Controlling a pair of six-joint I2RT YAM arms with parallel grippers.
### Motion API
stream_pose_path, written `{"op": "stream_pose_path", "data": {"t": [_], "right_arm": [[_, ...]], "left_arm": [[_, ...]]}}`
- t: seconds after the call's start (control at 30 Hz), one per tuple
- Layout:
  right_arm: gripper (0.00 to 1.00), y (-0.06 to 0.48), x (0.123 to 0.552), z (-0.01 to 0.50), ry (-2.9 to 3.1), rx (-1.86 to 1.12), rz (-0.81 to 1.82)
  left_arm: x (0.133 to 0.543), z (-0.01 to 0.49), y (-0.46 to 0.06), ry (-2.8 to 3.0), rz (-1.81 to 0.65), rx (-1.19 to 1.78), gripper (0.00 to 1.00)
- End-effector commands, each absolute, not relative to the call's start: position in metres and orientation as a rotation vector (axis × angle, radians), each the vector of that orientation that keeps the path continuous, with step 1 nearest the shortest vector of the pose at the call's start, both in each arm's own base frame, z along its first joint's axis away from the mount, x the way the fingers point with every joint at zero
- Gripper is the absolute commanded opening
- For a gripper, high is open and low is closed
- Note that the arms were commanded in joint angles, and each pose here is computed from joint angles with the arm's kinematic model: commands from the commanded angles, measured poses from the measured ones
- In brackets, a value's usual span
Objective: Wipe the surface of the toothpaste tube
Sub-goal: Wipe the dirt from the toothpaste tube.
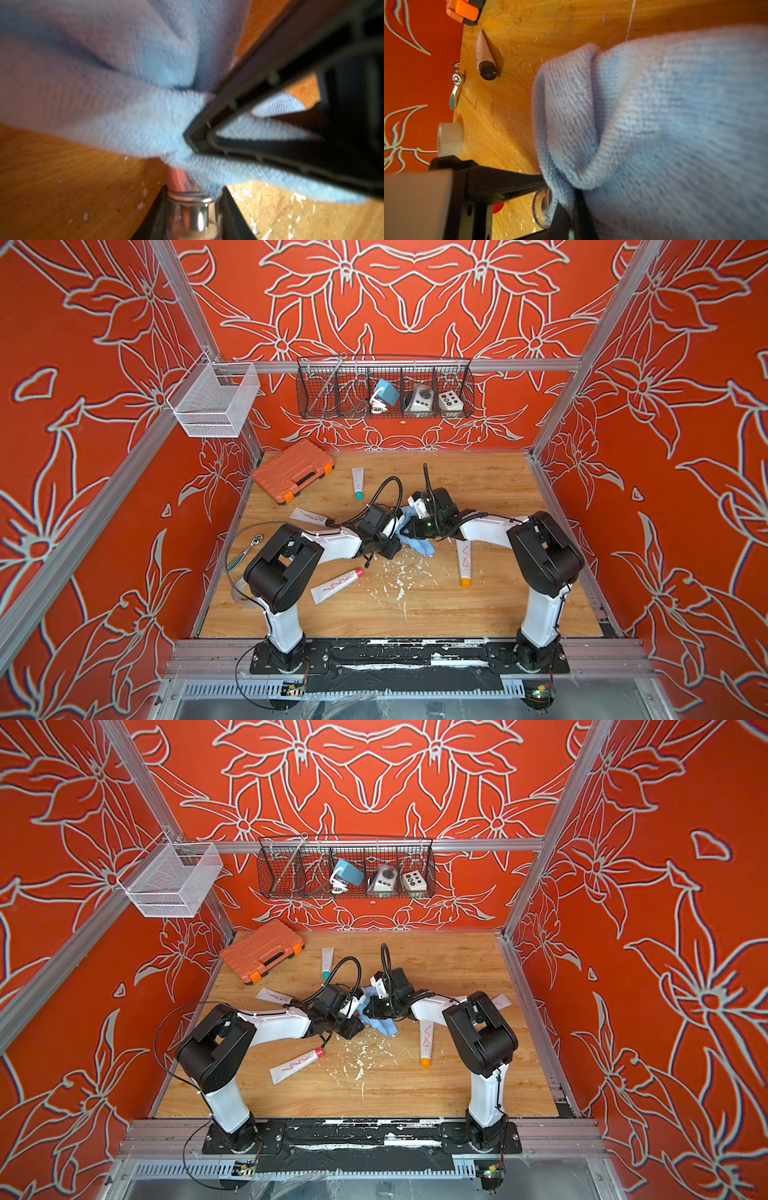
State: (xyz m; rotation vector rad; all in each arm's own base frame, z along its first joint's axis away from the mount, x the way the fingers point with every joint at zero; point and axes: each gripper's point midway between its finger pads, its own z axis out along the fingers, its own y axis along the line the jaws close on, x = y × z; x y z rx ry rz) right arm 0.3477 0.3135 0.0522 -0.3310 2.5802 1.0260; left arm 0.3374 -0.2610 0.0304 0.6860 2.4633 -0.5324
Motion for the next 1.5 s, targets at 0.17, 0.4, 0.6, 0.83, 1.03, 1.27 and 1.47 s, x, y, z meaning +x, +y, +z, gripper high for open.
{"op": "stream_pose_path", "data": {"t": [0.17,0.4,0.6,0.83,1.03,1.27,1.47], "right_arm": [[0.00,0.253,0.358,-0.013,2.795,-0.169,0.683],[0.00,0.232,0.380,-0.016,2.801,-0.117,0.597],[0.00,0.230,0.392,-0.007,2.771,-0.128,0.615],[0.00,0.247,0.381,-0.006,2.752,-0.157,0.725],[0.00,0.259,0.363,-0.006,2.759,-0.183,0.774],[0.00,0.278,0.331,-0.006,2.764,-0.186,0.851],[0.00,0.293,0.308,0.003,2.745,-0.214,0.923]], "left_arm": [[0.339,0.041,-0.266,2.426,-0.564,0.705,0.12],[0.339,0.041,-0.265,2.426,-0.560,0.706,0.12],[0.340,0.040,-0.265,2.428,-0.555,0.705,0.11],[0.340,0.037,-0.264,2.440,-0.548,0.700,0.12],[0.342,0.036,-0.264,2.446,-0.549,0.698,0.12],[0.343,0.033,-0.263,2.468,-0.546,0.679,0.11],[0.344,0.034,-0.263,2.466,-0.546,0.677,0.11]]}}
